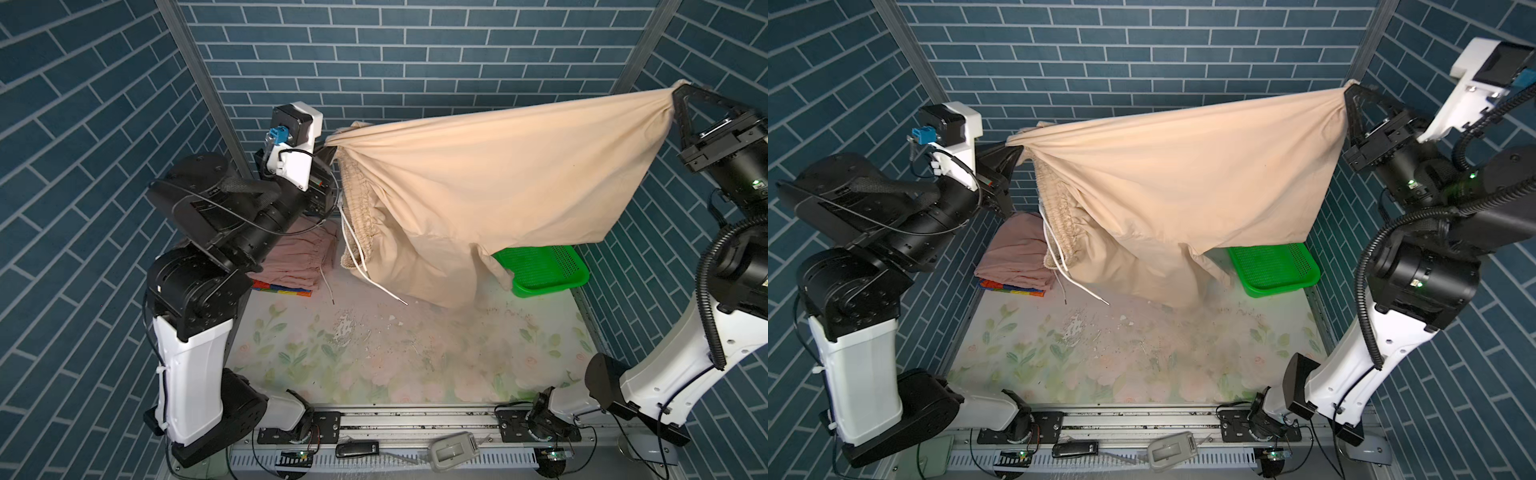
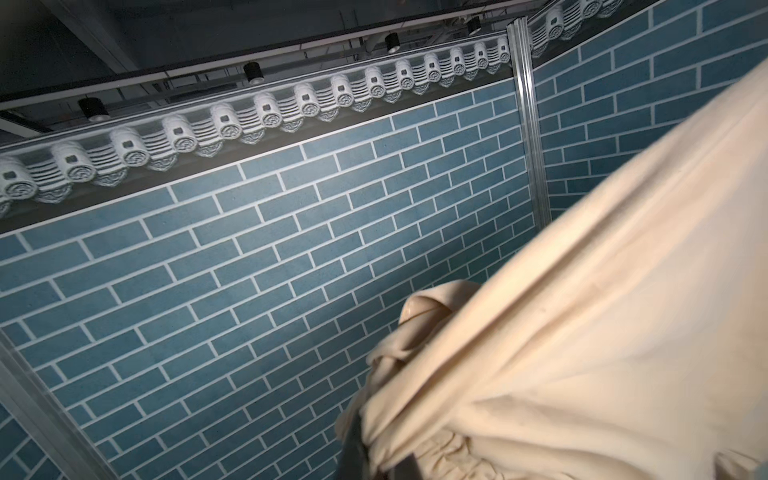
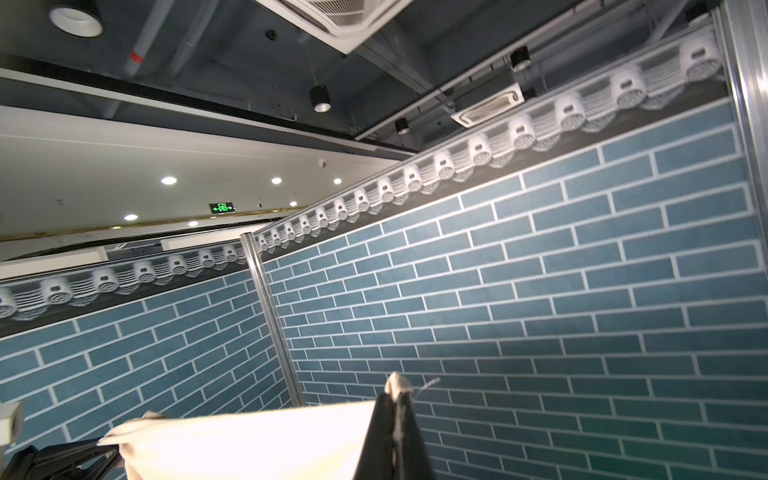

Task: Fold and stack the shorts
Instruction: 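Lift the beige shorts high with both grippers, stretching them between waistband and hem, then lower the stretched shorts onto the table, right gripper drawing the hem nearer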

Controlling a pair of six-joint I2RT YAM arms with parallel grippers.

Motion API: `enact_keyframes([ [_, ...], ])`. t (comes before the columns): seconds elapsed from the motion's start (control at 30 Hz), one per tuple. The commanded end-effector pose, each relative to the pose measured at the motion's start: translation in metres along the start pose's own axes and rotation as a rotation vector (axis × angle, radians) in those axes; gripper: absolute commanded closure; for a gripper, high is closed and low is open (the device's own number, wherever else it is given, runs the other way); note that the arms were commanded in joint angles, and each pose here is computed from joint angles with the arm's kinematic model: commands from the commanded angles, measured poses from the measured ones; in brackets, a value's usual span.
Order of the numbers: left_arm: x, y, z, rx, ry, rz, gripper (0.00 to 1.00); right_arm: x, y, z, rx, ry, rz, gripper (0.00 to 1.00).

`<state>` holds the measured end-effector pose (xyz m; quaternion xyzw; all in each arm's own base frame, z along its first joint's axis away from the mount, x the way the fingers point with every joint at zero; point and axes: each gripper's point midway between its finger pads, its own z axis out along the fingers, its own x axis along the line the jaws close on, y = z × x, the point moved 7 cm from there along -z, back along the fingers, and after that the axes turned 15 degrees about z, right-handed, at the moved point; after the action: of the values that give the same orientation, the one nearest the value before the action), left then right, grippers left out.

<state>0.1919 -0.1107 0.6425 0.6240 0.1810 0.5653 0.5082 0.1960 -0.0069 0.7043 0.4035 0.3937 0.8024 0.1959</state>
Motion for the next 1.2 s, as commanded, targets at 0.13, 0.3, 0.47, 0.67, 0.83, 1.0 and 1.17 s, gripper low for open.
enact_keyframes([
  [0.13, 0.014, -0.117, 0.046, 0.461, 0.132, -0.019, 1.0, -0.245, -0.064, 0.088, 0.11, -0.406, 0.333, 1.0],
  [0.3, -0.019, -0.232, 0.083, 0.772, 0.019, -0.031, 1.0, -0.331, -0.177, 0.127, 0.367, -0.547, 0.376, 1.0],
  [0.47, -0.059, -0.34, 0.114, 0.966, -0.125, -0.111, 1.0, -0.393, -0.269, 0.15, 0.551, -0.607, 0.407, 1.0],
  [0.67, -0.077, -0.415, 0.158, 1.09, -0.233, -0.154, 1.0, -0.399, -0.295, 0.171, 0.595, -0.583, 0.373, 1.0],
  [0.83, -0.067, -0.44, 0.191, 1.115, -0.225, -0.18, 1.0, -0.379, -0.275, 0.181, 0.549, -0.53, 0.326, 1.0],
  [1.0, -0.052, -0.441, 0.204, 1.11, -0.183, -0.199, 1.0, -0.352, -0.257, 0.176, 0.548, -0.504, 0.299, 1.0],
  [1.17, -0.055, -0.442, 0.198, 1.092, -0.179, -0.228, 0.99, -0.313, -0.27, 0.146, 0.607, -0.537, 0.314, 1.0],
])
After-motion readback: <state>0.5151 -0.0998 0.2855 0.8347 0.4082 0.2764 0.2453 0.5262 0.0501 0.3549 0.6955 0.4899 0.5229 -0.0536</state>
